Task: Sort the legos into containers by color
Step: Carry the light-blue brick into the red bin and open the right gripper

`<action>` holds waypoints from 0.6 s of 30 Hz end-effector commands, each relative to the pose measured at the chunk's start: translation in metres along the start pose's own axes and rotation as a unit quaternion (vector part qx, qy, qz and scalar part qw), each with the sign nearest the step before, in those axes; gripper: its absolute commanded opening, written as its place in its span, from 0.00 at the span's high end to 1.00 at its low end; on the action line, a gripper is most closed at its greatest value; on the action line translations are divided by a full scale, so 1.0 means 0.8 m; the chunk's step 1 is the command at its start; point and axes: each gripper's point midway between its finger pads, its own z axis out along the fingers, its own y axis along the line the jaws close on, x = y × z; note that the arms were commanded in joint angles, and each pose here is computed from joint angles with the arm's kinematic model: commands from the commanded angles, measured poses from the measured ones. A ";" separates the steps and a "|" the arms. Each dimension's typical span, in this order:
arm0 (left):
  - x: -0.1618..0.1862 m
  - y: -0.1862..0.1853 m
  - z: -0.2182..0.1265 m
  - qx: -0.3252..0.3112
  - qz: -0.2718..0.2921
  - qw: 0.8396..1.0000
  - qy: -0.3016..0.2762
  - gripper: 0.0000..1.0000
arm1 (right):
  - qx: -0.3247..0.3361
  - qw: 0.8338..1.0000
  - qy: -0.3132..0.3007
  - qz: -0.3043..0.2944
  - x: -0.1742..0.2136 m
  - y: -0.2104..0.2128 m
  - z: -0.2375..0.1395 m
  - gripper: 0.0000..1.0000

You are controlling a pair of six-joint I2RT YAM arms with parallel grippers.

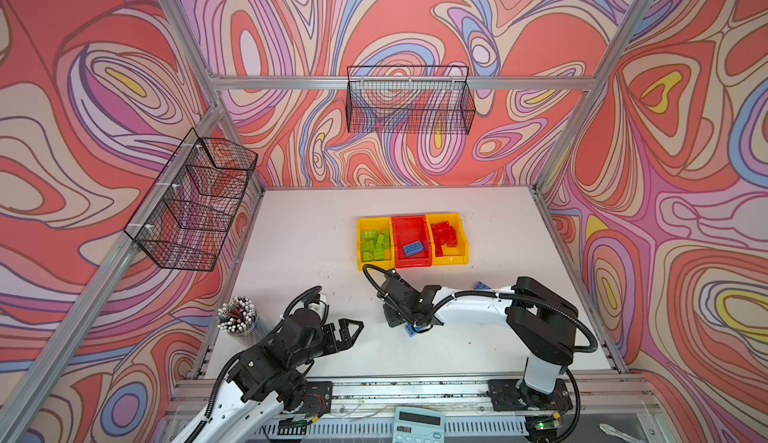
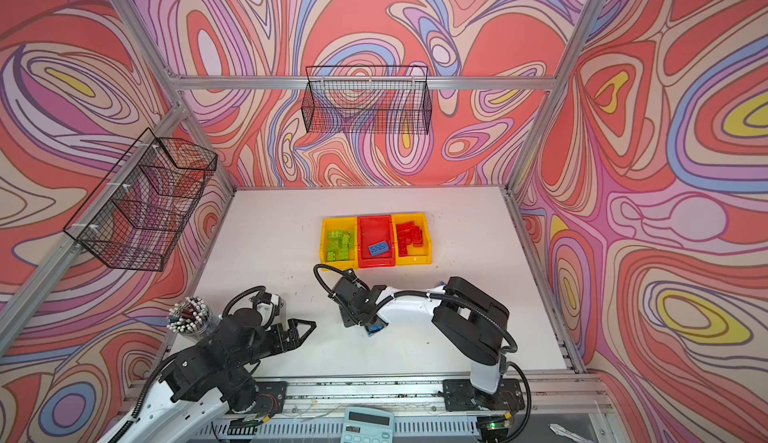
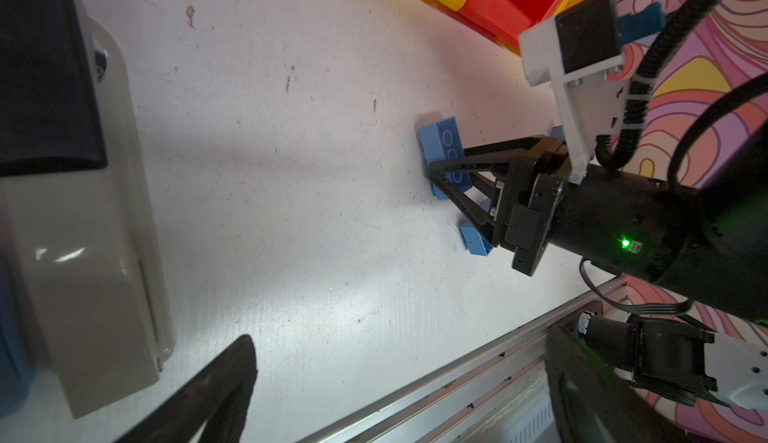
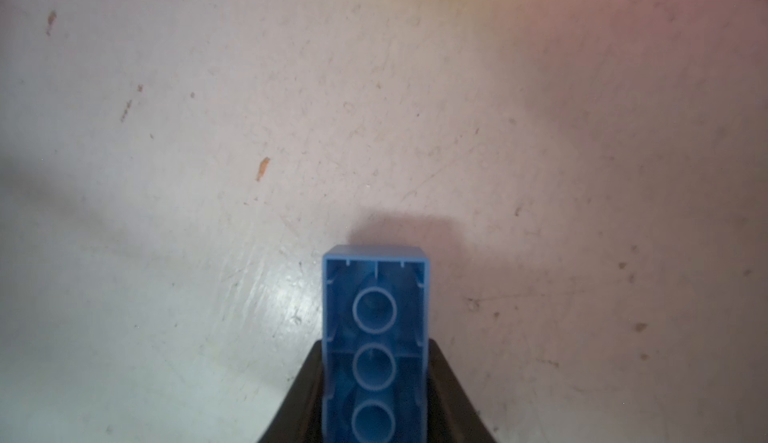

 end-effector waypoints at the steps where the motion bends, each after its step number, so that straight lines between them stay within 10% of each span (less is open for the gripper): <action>1: -0.014 -0.017 -0.001 0.014 0.019 1.000 -0.014 0.00 | 0.039 0.999 -0.026 -0.021 -0.031 -0.008 -0.021 0.74; 18: -0.053 -0.072 0.024 0.021 0.066 0.998 -0.009 0.00 | 0.070 0.993 -0.092 0.040 -0.227 -0.158 -0.027 0.72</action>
